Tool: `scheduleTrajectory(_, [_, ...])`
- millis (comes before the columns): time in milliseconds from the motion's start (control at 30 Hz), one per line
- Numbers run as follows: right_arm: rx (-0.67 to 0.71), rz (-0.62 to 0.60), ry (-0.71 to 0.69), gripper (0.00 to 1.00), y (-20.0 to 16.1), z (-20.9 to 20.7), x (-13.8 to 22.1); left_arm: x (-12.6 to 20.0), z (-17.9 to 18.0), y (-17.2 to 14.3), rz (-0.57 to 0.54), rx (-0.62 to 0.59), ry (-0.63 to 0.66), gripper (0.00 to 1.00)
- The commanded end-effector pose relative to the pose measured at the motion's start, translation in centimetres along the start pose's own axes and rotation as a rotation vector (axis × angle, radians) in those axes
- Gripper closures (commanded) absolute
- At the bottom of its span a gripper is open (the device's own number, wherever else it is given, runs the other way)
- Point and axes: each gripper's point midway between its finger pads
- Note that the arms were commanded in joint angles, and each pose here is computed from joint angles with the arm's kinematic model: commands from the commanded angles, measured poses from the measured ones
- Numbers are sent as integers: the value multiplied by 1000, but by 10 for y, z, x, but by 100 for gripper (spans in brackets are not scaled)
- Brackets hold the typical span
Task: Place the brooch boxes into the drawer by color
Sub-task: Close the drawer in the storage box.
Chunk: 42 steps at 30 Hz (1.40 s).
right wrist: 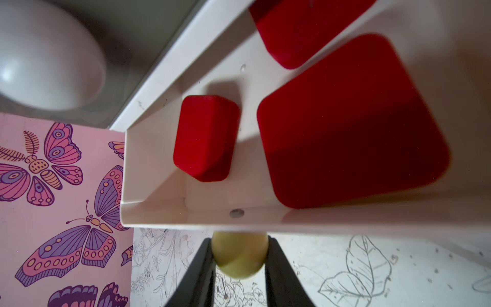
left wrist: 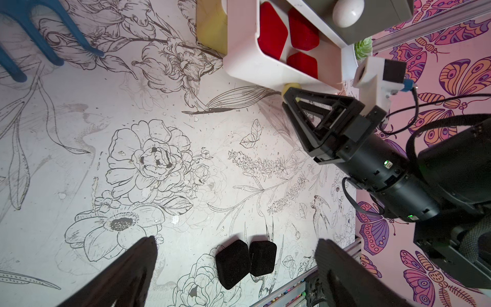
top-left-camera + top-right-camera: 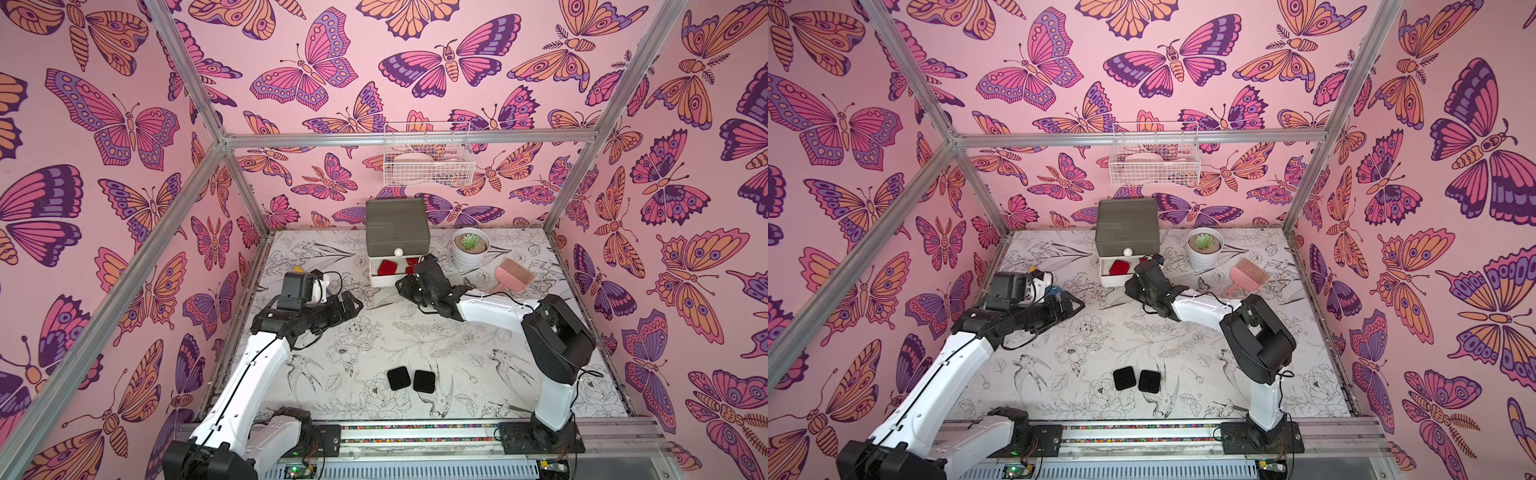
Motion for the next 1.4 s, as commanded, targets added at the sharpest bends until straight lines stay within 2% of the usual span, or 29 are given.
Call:
scheduleTrajectory(0, [-30,-77,16,68,29,0,-10,-2,3,-3,24,-7,7,0])
scheduleTrajectory(200, [-65,-119,31,59,45,-5,-24,-3,10,-10,34,-1,26,0])
scheduleTrajectory(300, [-81,-125,38,47,48,-6,-25,-5,13,-11,40,2,33,0])
scheduleTrajectory(367, [-78,-110,49,43,45,-4,-24,-5,13,-10,41,2,35,0])
scheduleTrajectory(467, [-78,-85,57,34,38,-5,-15,-6,12,-8,40,1,37,0])
scheduleTrajectory(600, [-89,-79,42,33,31,-16,10,-6,12,-7,36,1,40,0])
scheduleTrajectory(633, [-91,-83,38,34,31,-20,17,-6,12,-8,38,0,39,0])
scheduleTrajectory(667, [-94,-86,35,42,30,-23,22,-6,13,-8,38,2,39,0])
scheduleTrajectory(700, [-93,-94,35,58,31,-27,29,-7,13,-9,42,3,40,0])
scheduleTrajectory(733, [-97,-101,32,69,32,-32,35,-7,14,-9,43,4,41,0])
scheduleTrajectory(833, [-122,-112,16,78,36,-48,44,-8,13,-9,44,5,37,0])
scheduleTrajectory(933, [-137,-120,16,97,42,-55,47,-7,11,-7,40,5,34,0])
scheduleTrajectory(967, [-141,-125,11,100,44,-58,47,-6,10,-6,38,4,33,0])
scheduleTrajectory(1367, [-183,-149,58,100,76,-49,13,-5,9,-4,30,11,35,0])
Point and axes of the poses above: each gripper's point midway between its finger pads, its own x axis back along the fingers, its own z axis along the line the jaws close on, y = z × x, and after that the axes turned 5 degrees about x, right-handed
